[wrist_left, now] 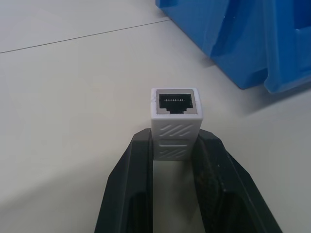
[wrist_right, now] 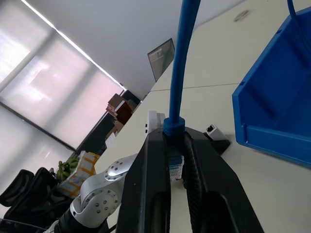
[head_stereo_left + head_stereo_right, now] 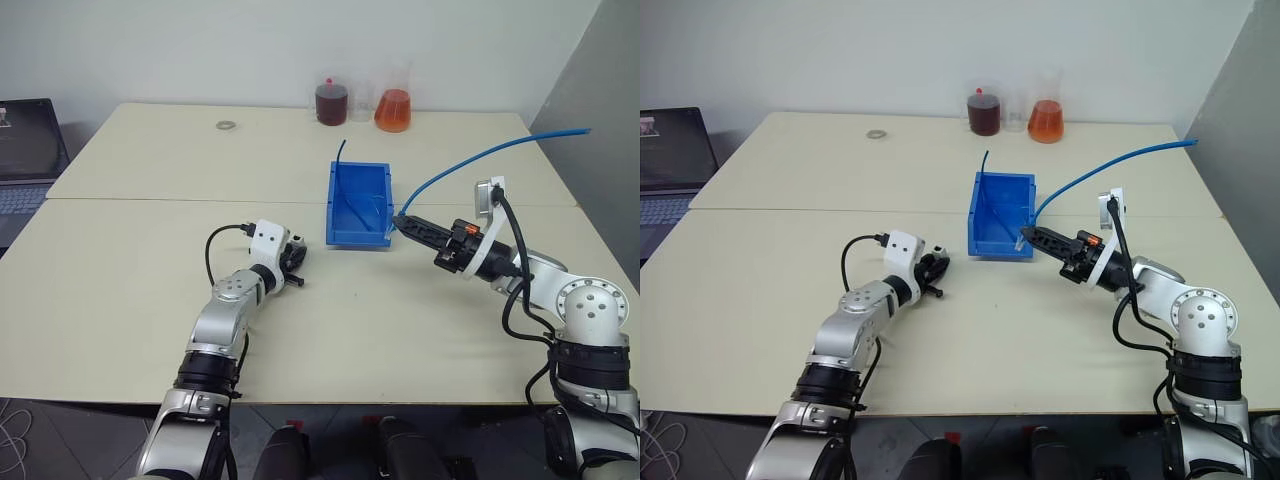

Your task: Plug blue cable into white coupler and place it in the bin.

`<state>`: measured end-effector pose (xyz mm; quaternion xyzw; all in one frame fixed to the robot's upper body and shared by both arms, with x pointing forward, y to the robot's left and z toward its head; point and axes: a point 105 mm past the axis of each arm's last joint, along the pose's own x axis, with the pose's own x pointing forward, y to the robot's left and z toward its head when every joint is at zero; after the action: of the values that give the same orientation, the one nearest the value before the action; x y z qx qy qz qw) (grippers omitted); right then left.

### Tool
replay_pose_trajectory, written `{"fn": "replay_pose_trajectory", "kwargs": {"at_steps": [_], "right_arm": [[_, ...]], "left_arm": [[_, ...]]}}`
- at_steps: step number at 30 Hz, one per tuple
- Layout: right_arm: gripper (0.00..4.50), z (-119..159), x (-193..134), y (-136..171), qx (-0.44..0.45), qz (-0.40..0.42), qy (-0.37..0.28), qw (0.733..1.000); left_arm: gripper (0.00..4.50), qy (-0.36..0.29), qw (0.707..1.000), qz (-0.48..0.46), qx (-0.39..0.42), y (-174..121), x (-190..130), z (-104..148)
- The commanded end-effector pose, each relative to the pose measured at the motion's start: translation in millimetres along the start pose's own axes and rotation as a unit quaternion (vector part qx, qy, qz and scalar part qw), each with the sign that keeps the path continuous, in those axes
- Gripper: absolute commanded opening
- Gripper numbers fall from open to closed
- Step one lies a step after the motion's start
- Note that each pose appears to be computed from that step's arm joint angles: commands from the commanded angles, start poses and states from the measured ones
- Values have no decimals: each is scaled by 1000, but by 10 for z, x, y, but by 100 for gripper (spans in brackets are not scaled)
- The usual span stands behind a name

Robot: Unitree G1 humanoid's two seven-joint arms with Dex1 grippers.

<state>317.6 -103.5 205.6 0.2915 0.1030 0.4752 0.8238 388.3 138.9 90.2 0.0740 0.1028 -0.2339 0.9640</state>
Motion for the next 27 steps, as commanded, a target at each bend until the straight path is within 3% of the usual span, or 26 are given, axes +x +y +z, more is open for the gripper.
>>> {"fn": "replay_pose_trajectory", "kwargs": {"at_steps": [1,7,12,18,27], "right_arm": [[13,105,-7,88,-25,11,-16,999],[13,56,41,172,-46,34,20,998],[13,-63,133,249,-80,58,64,993],[13,-157,198,280,-129,71,92,985],[13,-543,190,214,-282,87,151,943]], "left_arm": [[77,0,992,-102,75,-201,-162,60],[77,-28,932,-329,146,-617,-647,184],[77,-48,908,-386,154,-785,-550,189],[77,-42,884,-428,182,-914,-424,15],[77,-36,875,-444,188,-892,-372,-82]]}}
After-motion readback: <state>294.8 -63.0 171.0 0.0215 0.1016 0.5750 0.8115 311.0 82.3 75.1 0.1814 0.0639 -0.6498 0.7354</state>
